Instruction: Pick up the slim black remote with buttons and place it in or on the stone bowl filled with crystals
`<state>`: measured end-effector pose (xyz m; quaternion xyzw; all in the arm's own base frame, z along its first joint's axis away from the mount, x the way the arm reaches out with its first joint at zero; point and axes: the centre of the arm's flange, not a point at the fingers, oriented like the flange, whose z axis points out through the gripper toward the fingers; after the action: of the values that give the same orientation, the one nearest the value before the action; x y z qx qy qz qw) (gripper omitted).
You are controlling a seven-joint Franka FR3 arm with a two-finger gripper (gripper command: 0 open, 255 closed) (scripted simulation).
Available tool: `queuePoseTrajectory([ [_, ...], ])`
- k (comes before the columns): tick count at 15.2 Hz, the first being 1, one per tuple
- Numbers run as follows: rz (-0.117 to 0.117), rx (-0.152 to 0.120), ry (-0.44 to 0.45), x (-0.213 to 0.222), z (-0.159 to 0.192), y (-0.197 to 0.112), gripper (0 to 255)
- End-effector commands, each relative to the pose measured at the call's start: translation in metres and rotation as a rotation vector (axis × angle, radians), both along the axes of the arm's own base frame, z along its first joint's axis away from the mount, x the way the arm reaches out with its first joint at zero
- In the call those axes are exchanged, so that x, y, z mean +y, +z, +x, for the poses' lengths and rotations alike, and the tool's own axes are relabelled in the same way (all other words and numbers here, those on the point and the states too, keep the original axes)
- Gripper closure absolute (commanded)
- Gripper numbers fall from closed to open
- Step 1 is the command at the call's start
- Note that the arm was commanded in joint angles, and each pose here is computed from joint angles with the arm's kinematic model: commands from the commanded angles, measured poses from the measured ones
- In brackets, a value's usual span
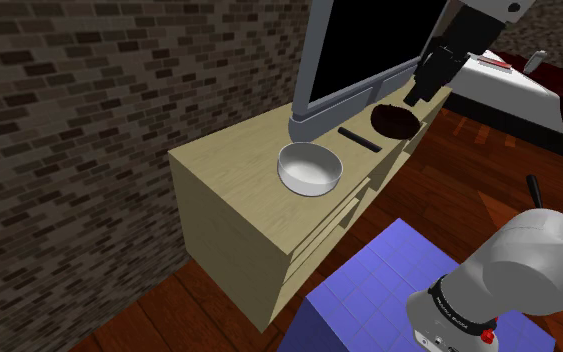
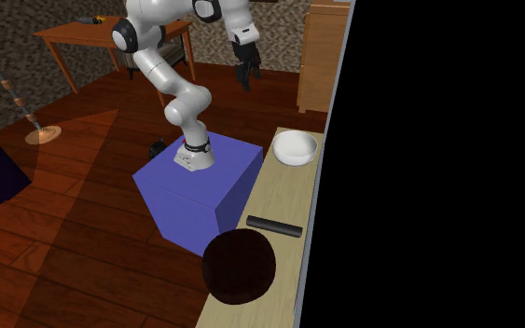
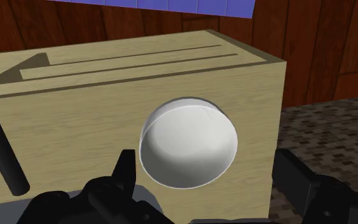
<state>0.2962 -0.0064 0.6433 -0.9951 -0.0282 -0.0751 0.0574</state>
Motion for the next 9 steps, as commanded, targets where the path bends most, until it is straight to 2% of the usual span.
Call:
queuePoseTrajectory([
  [1, 0.0, 0.0, 0.0, 0.0, 0.0, 0.0, 0],
  [9, -0.009, 0.035, 0.011, -0.069, 0.055, -0.06, 0],
])
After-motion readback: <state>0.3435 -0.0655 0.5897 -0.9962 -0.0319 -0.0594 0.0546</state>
